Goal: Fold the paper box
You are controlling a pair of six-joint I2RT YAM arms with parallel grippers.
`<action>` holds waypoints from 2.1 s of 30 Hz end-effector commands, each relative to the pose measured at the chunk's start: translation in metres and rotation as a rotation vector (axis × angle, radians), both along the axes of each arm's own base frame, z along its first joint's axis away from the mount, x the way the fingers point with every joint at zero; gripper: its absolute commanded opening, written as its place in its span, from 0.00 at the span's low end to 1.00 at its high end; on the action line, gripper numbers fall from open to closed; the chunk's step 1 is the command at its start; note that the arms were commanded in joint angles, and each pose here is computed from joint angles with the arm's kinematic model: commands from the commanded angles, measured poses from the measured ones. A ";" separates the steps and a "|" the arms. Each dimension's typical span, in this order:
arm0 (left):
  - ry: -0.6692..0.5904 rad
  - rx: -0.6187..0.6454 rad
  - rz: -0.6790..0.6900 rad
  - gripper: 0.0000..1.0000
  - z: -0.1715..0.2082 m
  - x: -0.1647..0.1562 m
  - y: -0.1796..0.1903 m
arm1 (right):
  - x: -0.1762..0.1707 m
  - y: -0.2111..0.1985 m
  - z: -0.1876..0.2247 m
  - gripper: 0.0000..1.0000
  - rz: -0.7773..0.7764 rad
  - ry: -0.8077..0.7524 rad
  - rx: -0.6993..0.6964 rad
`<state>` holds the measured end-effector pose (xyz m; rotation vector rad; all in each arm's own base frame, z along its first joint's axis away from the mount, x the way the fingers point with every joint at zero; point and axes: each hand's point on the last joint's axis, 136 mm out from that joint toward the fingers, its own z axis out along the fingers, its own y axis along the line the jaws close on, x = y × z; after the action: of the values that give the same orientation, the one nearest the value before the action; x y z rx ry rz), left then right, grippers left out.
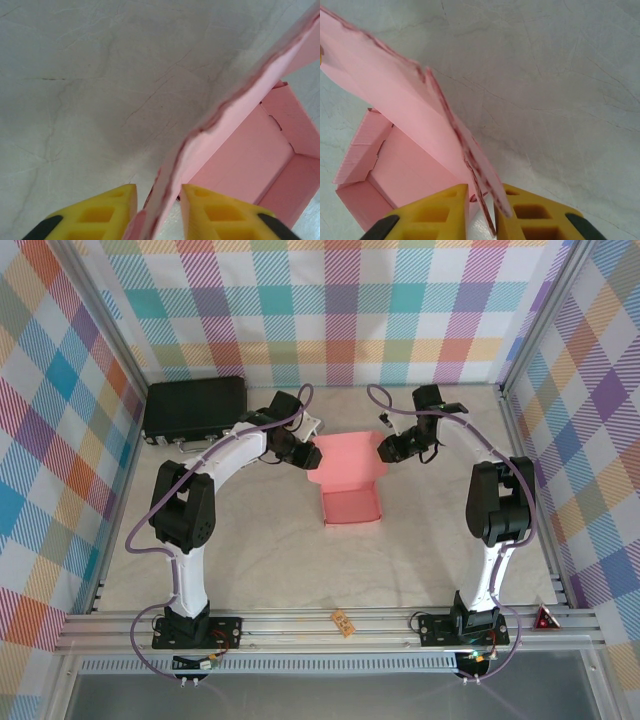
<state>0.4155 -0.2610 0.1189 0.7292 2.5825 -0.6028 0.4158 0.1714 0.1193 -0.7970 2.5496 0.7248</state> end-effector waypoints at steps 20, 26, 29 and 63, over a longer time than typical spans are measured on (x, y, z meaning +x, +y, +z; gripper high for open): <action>-0.076 -0.057 0.122 0.08 0.037 0.026 0.001 | 0.011 0.013 0.036 0.09 -0.158 -0.197 -0.065; -0.113 -0.058 0.196 0.07 0.042 0.037 0.003 | 0.014 0.014 0.038 0.06 -0.251 -0.247 -0.113; -0.131 -0.049 0.230 0.08 0.042 0.040 0.004 | 0.017 0.016 0.037 0.06 -0.283 -0.279 -0.139; -0.216 -0.117 0.470 0.12 0.037 0.039 0.017 | 0.016 0.047 0.026 0.14 -0.410 -0.348 -0.210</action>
<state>0.4543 -0.2431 0.1347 0.1464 2.4314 -0.4690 0.4363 0.2122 0.1480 -0.3943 2.3510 0.1270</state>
